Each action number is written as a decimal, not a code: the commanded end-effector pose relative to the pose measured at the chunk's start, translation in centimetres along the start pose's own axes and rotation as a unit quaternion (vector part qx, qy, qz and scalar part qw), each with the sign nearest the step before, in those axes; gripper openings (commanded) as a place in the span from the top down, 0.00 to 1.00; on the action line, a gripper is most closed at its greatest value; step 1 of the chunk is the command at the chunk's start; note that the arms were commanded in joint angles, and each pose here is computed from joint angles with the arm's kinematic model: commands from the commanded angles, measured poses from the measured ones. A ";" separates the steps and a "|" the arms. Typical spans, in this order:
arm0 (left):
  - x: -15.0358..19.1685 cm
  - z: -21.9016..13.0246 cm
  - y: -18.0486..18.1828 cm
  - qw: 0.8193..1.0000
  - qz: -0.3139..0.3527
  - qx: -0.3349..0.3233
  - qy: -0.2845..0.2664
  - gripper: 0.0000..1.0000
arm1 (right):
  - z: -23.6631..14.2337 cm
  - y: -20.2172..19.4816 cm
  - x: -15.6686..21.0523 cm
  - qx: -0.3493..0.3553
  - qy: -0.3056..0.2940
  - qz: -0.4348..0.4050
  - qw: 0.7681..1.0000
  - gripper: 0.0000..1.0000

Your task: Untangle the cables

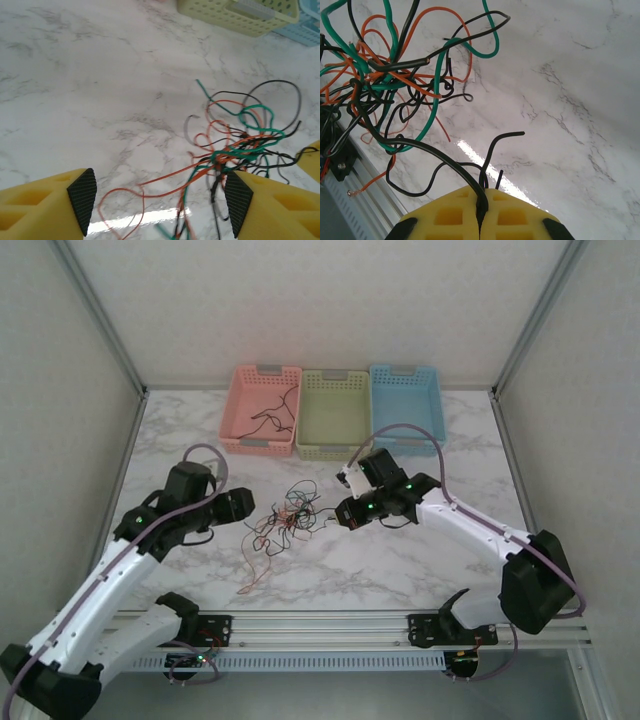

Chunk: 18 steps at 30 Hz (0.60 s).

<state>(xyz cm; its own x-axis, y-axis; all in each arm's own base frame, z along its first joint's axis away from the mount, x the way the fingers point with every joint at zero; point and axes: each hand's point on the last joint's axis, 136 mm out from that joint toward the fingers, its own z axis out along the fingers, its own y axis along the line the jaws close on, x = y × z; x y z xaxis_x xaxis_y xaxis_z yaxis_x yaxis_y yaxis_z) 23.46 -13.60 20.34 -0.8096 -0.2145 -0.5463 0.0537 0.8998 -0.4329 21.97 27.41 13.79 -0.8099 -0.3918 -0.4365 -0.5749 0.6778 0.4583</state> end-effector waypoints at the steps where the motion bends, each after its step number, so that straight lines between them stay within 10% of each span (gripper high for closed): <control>1: -0.7 0.8 -4.8 0.996 0.043 0.075 0.004 0.28 | -0.3 0.9 -1.1 -0.003 -0.002 -0.021 1.000 1.00; 18: 4.7 8.0 -7.2 0.981 0.142 0.064 0.113 0.24 | -0.6 2.6 -1.8 -0.016 -0.004 -0.046 0.999 1.00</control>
<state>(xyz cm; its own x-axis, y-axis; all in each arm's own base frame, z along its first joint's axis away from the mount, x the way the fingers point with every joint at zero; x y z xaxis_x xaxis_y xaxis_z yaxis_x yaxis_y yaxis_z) 24.18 -22.48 14.56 -0.8760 0.0902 -0.4737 0.2891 0.8845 -0.3662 21.55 28.74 14.64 -0.7811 -0.4411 -0.4420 -0.6181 0.6467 0.4468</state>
